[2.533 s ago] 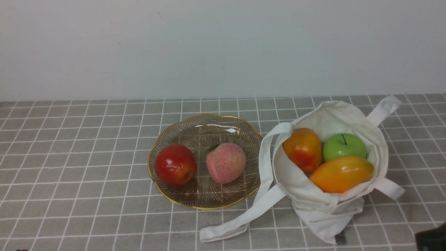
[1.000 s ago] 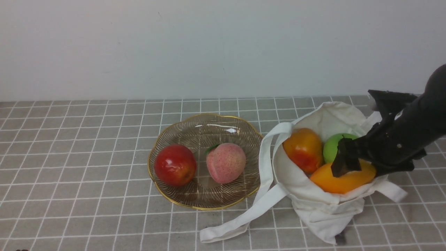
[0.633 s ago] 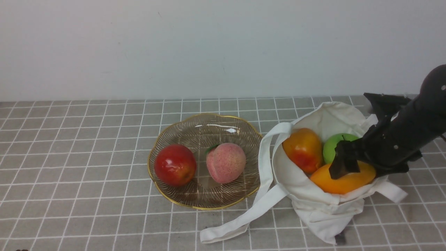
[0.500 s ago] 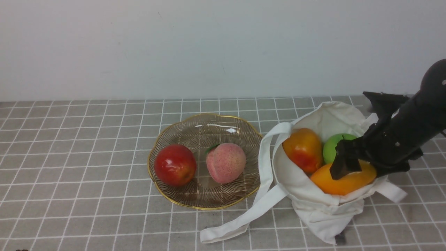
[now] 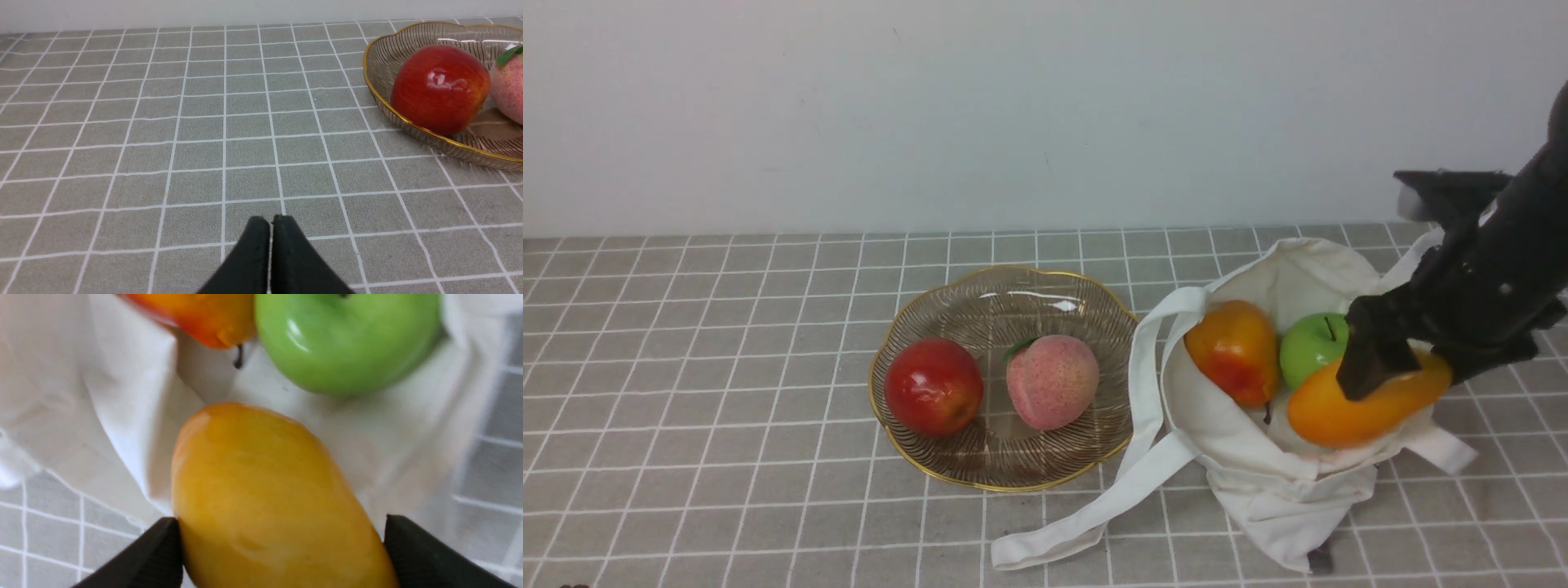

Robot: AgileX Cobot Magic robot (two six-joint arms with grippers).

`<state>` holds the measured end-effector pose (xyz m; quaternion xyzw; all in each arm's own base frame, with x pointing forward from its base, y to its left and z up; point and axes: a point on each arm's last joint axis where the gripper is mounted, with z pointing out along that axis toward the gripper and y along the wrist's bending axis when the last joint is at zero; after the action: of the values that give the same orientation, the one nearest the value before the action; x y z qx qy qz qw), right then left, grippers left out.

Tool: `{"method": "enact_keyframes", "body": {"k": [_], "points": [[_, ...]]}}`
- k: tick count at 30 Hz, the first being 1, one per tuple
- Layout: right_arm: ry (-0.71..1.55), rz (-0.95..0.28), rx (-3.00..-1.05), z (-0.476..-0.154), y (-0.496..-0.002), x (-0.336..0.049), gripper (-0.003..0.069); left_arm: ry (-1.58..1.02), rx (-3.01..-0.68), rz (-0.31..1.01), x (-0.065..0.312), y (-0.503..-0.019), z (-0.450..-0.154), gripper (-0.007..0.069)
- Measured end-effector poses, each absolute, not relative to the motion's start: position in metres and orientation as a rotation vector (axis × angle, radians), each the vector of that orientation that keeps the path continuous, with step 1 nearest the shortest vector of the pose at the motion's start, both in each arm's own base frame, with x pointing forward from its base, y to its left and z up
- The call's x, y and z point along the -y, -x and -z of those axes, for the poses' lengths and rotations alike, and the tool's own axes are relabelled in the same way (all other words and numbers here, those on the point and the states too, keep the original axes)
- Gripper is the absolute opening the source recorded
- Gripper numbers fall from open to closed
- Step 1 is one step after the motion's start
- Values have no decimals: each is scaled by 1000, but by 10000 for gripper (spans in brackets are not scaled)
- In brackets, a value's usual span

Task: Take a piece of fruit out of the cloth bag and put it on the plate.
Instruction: Use the right arm to grab a mango from the bag, then use the right arm to put the mango into the empty plate on the left

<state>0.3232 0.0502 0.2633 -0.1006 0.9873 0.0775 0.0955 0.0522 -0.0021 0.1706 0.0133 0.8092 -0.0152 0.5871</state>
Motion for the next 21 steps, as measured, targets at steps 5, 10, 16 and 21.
{"method": "enact_keyframes", "body": {"k": [5,10,16,21], "points": [[248,-150,-2806,-313,-306,-43,571,-31,-1886,35,2,-52,-171,-8],[208,-305,-2668,-356,-277,-49,568,-31,-1886,35,2,-52,-171,-8],[428,-670,-2468,-377,-266,-91,568,-31,-1886,35,2,-52,-171,-8],[700,-873,-2347,-364,-270,-147,568,-31,-1886,35,2,-52,-171,-8]]}}
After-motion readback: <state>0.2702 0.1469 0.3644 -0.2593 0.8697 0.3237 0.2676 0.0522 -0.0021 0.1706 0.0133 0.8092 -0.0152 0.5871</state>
